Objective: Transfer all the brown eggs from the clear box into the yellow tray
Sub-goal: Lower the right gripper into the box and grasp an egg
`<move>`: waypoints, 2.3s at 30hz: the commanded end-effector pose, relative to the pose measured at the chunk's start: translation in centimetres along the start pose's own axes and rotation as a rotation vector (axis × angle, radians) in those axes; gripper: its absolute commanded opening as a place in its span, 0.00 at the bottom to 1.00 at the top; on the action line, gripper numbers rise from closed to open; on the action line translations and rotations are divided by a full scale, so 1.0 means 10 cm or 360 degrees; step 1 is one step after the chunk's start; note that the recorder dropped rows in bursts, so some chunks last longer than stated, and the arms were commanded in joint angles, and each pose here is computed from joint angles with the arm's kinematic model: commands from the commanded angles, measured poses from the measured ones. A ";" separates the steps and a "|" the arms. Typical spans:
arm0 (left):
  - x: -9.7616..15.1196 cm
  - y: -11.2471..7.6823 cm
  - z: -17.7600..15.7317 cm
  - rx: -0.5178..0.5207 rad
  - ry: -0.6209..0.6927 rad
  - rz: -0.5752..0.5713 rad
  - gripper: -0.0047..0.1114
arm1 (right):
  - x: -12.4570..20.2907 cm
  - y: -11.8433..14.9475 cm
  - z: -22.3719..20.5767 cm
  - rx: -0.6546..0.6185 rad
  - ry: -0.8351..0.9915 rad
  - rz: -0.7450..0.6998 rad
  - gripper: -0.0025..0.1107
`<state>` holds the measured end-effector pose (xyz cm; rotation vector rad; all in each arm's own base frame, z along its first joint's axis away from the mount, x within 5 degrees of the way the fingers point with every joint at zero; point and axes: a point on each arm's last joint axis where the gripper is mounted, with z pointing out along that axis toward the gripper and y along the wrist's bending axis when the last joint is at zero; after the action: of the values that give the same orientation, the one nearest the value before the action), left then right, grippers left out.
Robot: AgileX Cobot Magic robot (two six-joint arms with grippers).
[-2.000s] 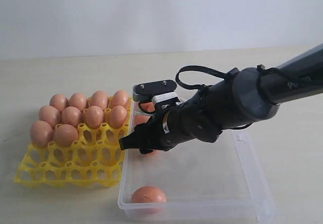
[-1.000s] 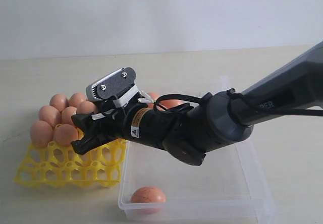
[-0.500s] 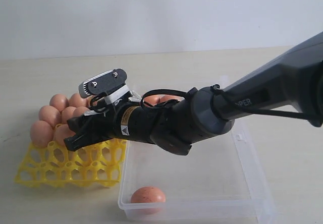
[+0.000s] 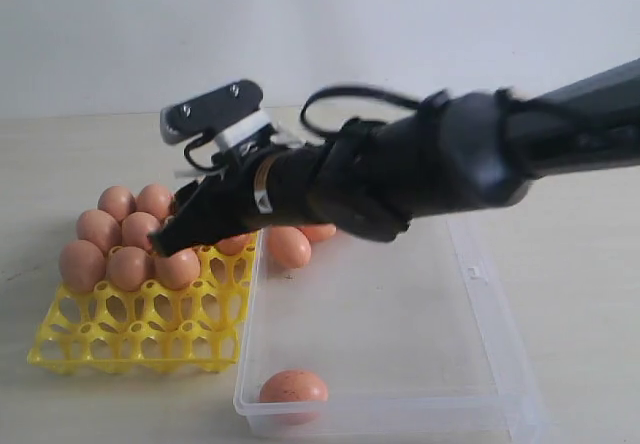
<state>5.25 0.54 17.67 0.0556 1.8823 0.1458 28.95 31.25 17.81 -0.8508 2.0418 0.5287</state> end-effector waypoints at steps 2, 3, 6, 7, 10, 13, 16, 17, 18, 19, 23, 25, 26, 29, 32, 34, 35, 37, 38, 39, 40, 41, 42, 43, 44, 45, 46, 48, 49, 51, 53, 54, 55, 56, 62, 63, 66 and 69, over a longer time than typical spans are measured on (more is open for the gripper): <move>-0.02 0.00 -0.01 0.0008 -0.0031 -0.0009 0.04 | -0.29 -0.14 -0.81 0.0308 0.0377 -0.0162 0.37; -0.02 0.00 -0.01 0.0008 -0.0031 -0.0009 0.04 | -0.27 -0.16 -0.93 0.0349 0.0506 -0.0193 0.38; -0.02 0.00 -0.01 0.0008 -0.0031 -0.0009 0.04 | -0.13 -0.15 -1.16 0.0310 0.0891 -0.0314 0.46; -0.02 0.00 -0.01 0.0008 -0.0031 -0.0009 0.04 | -0.08 -0.14 -1.19 0.0251 0.0999 -0.0357 0.49; -0.02 0.00 -0.01 0.0008 -0.0031 -0.0009 0.04 | -0.01 -0.09 -1.22 0.0004 0.1124 -0.0372 0.57; -0.02 0.00 -0.01 0.0008 -0.0031 -0.0009 0.04 | -0.08 -0.06 -1.09 -0.0042 0.0910 -0.0363 0.57; -0.02 0.00 -0.01 0.0008 -0.0031 -0.0009 0.04 | -0.16 -0.12 -0.93 0.0032 0.0671 -0.0309 0.57; -0.02 0.00 -0.01 0.0008 -0.0031 -0.0009 0.04 | -0.17 -0.15 -0.89 0.0051 0.0626 -0.0284 0.57; -0.02 0.00 -0.01 0.0008 -0.0031 -0.0009 0.04 | -0.15 -0.19 -0.84 0.0067 0.0627 -0.0253 0.57; -0.02 0.00 -0.01 0.0008 -0.0031 -0.0009 0.04 | -0.11 -0.23 -0.79 0.0078 0.0649 -0.0236 0.57; -0.02 0.00 -0.01 0.0008 -0.0031 -0.0009 0.04 | 0.05 -0.39 -0.59 0.0112 0.0718 -0.0199 0.57; -0.02 0.00 -0.01 0.0008 -0.0031 -0.0009 0.04 | 0.09 -0.43 -0.50 0.0127 0.0703 -0.0203 0.57; -0.02 0.00 -0.01 0.0008 -0.0031 -0.0009 0.04 | 0.11 -0.46 -0.46 0.0141 0.0680 -0.0222 0.57; -0.02 0.00 -0.01 0.0008 -0.0031 -0.0009 0.04 | 0.15 -0.51 -0.36 0.0163 0.0644 -0.0285 0.57; -0.02 0.00 -0.01 0.0008 -0.0031 -0.0009 0.04 | 0.20 -0.53 -0.28 0.0170 0.0646 -0.0316 0.57; -0.02 0.00 -0.01 0.0008 -0.0031 -0.0009 0.04 | 0.24 -0.53 -0.24 0.0167 0.0657 -0.0312 0.57; -0.02 0.00 -0.01 0.0008 -0.0031 -0.0009 0.04 | 0.25 -0.53 -0.23 0.0164 0.0659 -0.0300 0.57; -0.02 0.00 -0.01 0.0008 -0.0031 -0.0009 0.04 | 0.27 -0.53 -0.20 0.0156 0.0658 -0.0248 0.57; -0.02 0.00 -0.01 0.0008 -0.0031 -0.0009 0.04 | 0.27 -0.52 -0.19 0.0152 0.0647 -0.0227 0.57; -0.02 0.00 -0.01 0.0008 -0.0031 -0.0009 0.04 | 0.27 -0.52 -0.18 0.0151 0.0636 -0.0210 0.57; -0.02 0.00 -0.01 0.0008 -0.0031 -0.0009 0.04 | 0.27 -0.52 -0.17 0.0152 0.0628 -0.0210 0.57; -0.02 0.00 -0.01 0.0008 -0.0031 -0.0009 0.04 | 0.28 -0.52 -0.16 0.0152 0.0628 -0.0210 0.57; -0.02 0.00 -0.01 0.0008 -0.0031 -0.0009 0.04 | 0.28 -0.52 -0.15 0.0153 0.0619 -0.0211 0.57; -0.02 0.00 -0.01 0.0008 -0.0031 -0.0009 0.04 | 0.29 -0.52 -0.14 0.0153 0.0612 -0.0211 0.57; -0.02 0.00 -0.01 0.0008 -0.0031 -0.0009 0.04 | 0.29 -0.53 -0.13 0.0154 0.0605 -0.0212 0.57; -0.02 0.00 -0.01 0.0008 -0.0031 -0.0009 0.04 | 0.29 -0.53 -0.12 0.0155 0.0600 -0.0212 0.57; -0.02 0.00 -0.01 0.0008 -0.0031 -0.0009 0.04 | 0.31 -0.53 -0.10 0.0155 0.0600 -0.0212 0.57; -0.02 0.00 -0.01 0.0008 -0.0031 -0.0009 0.04 | 0.35 -0.53 -0.06 0.0154 0.0609 -0.0212 0.57; -0.02 0.00 -0.01 0.0008 -0.0031 -0.0009 0.04 | 0.36 -0.54 -0.03 0.0153 0.0617 -0.0211 0.57; -0.02 0.00 -0.01 0.0008 -0.0031 -0.0009 0.04 | 0.39 -0.54 0.02 0.0150 0.0641 -0.0209 0.57; -0.02 0.00 -0.01 0.0008 -0.0031 -0.0009 0.04 | 0.40 -0.55 0.07 0.0149 0.0649 -0.0209 0.57; -0.02 0.00 -0.01 0.0008 -0.0031 -0.0009 0.04 | 0.40 -0.56 0.10 0.0150 0.0646 -0.0209 0.57; -0.02 0.00 -0.01 0.0008 -0.0031 -0.0009 0.04 | 0.40 -0.56 0.12 0.0150 0.0643 -0.0209 0.57; -0.02 0.00 -0.01 0.0008 -0.0031 -0.0009 0.04 | 0.39 -0.56 0.15 0.0150 0.0641 -0.0209 0.57; -0.02 0.00 -0.01 0.0008 -0.0031 -0.0009 0.04 | 0.43 -0.58 0.29 0.0150 0.0662 -0.0229 0.53; -0.02 0.00 -0.01 0.0008 -0.0031 -0.0009 0.04 | 0.45 -0.59 0.31 0.0149 0.0675 -0.0235 0.51; -0.02 0.00 -0.01 0.0008 -0.0031 -0.0009 0.04 | 0.48 -0.59 0.33 0.0149 0.0690 -0.0251 0.44; -0.02 0.00 -0.01 0.0008 -0.0031 -0.0009 0.04 | 0.50 -0.60 0.34 0.0151 0.0707 -0.0300 0.26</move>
<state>5.25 0.54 17.67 0.0556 1.8823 0.1458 32.85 27.39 11.68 -1.1455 2.3398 0.1613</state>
